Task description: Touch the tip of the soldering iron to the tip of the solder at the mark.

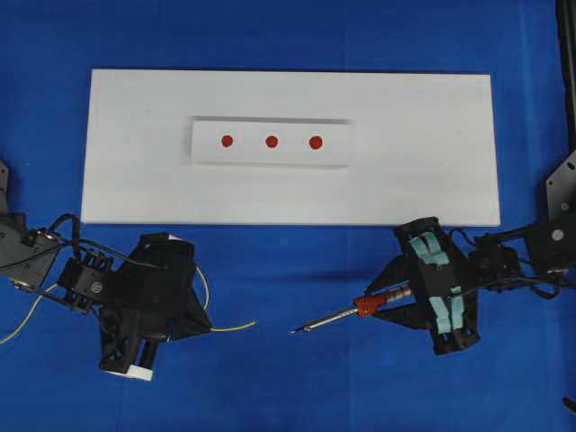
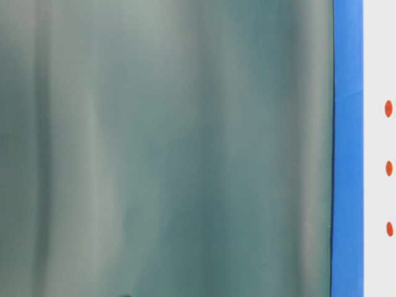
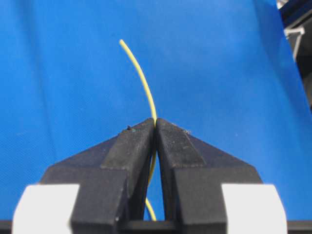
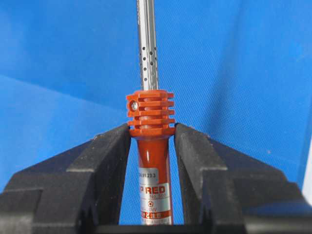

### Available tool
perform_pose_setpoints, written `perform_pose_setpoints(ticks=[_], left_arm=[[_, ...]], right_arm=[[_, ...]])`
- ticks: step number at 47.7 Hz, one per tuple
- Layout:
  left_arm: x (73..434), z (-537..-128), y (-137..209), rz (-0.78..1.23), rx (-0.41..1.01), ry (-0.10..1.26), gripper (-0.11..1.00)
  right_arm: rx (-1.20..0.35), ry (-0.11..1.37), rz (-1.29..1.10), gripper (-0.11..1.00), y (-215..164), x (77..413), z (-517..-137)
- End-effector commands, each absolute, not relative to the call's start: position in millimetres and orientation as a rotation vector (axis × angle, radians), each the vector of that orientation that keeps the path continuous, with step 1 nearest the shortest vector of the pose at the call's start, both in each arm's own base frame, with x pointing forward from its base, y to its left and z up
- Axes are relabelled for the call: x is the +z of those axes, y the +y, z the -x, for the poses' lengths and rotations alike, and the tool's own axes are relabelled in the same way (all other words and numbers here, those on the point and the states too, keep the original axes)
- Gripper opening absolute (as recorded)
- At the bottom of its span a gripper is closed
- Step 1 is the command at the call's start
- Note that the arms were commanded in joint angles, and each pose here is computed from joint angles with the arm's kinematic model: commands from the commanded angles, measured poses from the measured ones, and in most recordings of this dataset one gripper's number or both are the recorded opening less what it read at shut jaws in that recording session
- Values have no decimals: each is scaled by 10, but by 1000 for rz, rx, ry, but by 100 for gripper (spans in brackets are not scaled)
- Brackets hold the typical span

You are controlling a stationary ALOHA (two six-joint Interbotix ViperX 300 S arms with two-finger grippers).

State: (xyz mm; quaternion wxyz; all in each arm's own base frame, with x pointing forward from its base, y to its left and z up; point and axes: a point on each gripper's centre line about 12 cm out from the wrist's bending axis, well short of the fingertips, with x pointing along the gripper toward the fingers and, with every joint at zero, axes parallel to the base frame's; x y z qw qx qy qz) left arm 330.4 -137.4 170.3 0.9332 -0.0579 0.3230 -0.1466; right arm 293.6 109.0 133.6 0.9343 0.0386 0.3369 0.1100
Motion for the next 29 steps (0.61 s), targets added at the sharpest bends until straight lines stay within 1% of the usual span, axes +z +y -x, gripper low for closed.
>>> perform_pose_setpoints(ticks=[1, 20, 29], left_arm=[[1695, -3282, -1418, 119, -321, 622, 2], [1629, -3291, -1410, 121, -316, 627, 3], [1518, -3345, -1475, 120, -321, 650, 3]], right_arm=[[222, 652, -82, 15, 1121, 1350, -2998], [186, 710, -99, 15, 1130, 1107, -3046], [189, 707, -105, 15, 1158, 1099, -3046]])
